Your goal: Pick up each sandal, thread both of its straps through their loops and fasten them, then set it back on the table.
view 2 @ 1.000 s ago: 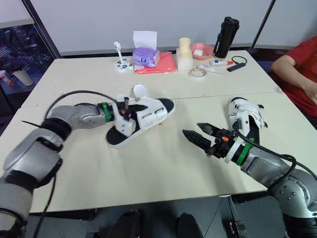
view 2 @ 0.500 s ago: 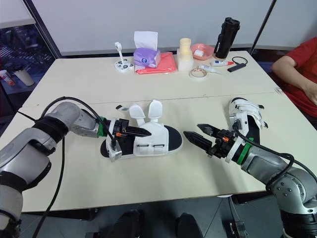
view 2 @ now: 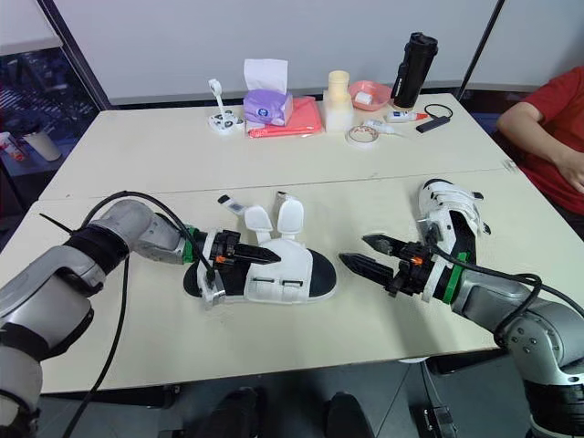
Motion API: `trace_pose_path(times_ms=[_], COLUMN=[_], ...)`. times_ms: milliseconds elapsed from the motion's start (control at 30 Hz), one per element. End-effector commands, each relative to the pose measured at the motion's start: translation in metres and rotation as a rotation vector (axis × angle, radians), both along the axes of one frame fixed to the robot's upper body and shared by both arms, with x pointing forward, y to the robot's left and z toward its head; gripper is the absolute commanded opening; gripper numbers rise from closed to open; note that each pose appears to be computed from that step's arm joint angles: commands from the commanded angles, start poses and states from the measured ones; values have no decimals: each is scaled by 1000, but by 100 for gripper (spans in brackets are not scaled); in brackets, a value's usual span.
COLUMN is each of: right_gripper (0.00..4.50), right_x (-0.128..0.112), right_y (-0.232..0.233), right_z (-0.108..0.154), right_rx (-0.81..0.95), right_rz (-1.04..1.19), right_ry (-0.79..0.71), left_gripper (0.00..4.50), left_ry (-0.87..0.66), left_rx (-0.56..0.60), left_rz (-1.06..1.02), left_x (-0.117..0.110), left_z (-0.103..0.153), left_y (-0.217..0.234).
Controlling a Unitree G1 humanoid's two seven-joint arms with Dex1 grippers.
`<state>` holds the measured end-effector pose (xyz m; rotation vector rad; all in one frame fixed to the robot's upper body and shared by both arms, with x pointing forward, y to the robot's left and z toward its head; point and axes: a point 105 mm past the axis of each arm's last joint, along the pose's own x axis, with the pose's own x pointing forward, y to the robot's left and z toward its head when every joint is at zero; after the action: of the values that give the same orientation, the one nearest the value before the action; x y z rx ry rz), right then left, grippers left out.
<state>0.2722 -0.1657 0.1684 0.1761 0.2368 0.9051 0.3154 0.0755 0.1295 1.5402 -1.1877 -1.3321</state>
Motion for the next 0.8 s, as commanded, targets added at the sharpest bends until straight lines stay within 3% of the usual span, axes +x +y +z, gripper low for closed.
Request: trace_pose_path(times_ms=[33, 200, 400, 467, 700, 800], right_gripper=[450, 450, 450, 366, 6, 6], right_x=[0, 4, 1, -2, -9, -6], right_y=[4, 5, 8, 10, 21, 29], right_z=[5, 6, 5, -1, -24, -26], right_rx=[-18, -65, -176, -229, -339, -348], right_rz=[31, 53, 133, 177, 285, 309], right_ry=[-35, -58, -86, -85, -89, -105], left_gripper=[199, 439, 446, 450, 450, 450], left_ry=[31, 65, 215, 274, 496, 568], left_rx=[-33, -97, -215, -254, -292, -274], left_rz=[24, 64, 175, 220, 311, 334], left_x=[-1, 0, -3, -10, -40, -46], left_z=[4, 14, 30, 32, 35, 28], left_y=[2, 3, 28, 38, 32, 25])
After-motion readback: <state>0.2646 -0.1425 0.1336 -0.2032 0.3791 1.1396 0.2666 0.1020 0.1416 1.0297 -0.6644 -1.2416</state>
